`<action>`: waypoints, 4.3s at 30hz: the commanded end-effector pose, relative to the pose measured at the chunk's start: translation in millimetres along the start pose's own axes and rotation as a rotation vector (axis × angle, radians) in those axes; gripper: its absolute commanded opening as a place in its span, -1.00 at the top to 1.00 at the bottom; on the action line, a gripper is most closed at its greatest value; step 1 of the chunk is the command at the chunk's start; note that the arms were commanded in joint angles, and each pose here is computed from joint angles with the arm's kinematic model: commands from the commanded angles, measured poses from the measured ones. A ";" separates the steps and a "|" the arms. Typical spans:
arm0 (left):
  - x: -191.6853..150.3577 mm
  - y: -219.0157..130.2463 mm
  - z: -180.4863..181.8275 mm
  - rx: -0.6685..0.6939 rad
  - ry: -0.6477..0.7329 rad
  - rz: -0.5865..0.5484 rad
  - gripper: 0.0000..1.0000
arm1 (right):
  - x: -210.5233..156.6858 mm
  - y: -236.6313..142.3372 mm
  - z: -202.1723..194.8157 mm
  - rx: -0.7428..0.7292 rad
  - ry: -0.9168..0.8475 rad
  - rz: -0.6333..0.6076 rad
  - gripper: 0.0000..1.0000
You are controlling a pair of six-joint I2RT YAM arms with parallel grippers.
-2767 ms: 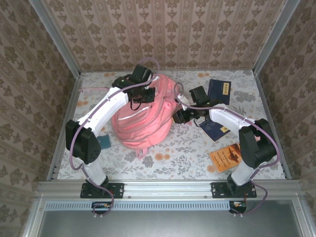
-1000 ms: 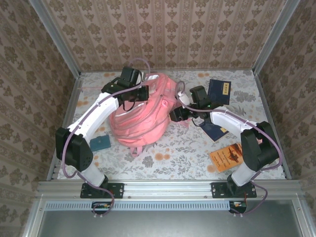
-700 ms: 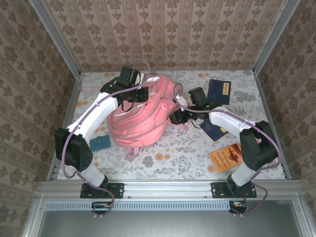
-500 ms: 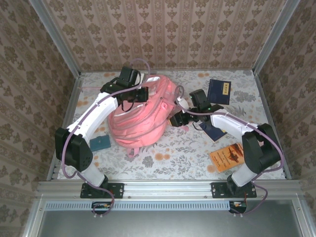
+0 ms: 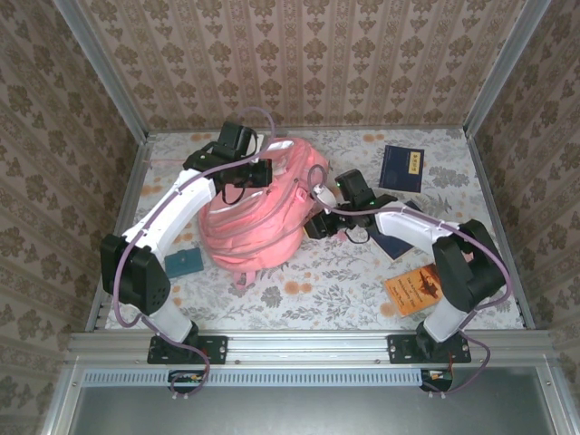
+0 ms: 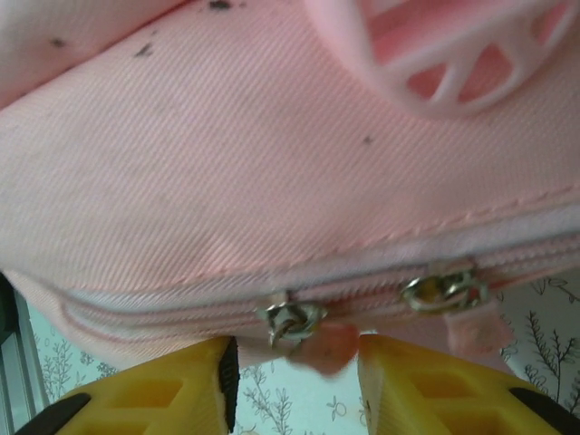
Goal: Pack the student bag
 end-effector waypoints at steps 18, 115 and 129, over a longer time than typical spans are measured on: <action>31.1 -0.4 4.5 0.003 -0.243 -0.201 1.00 | -5.3 -1.1 20.9 0.048 -0.030 -0.011 0.95; -143.7 -36.5 -35.0 0.142 -0.378 -0.090 0.07 | 131.1 7.5 85.9 0.391 0.964 -0.308 1.00; -129.0 -14.9 -20.8 0.275 -0.408 -0.157 0.30 | 128.7 6.1 90.4 0.427 0.960 -0.291 1.00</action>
Point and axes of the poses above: each hand's point on the last joint's axis, 136 mm out from that joint toward the fingers, its own y axis out along the fingers, its own z axis along the line the jaws close on, x = y × z, the point moved 6 cm from there along -y, back along the fingers, and after that the axes turned 7 degrees about y, right-handed, at the moved point
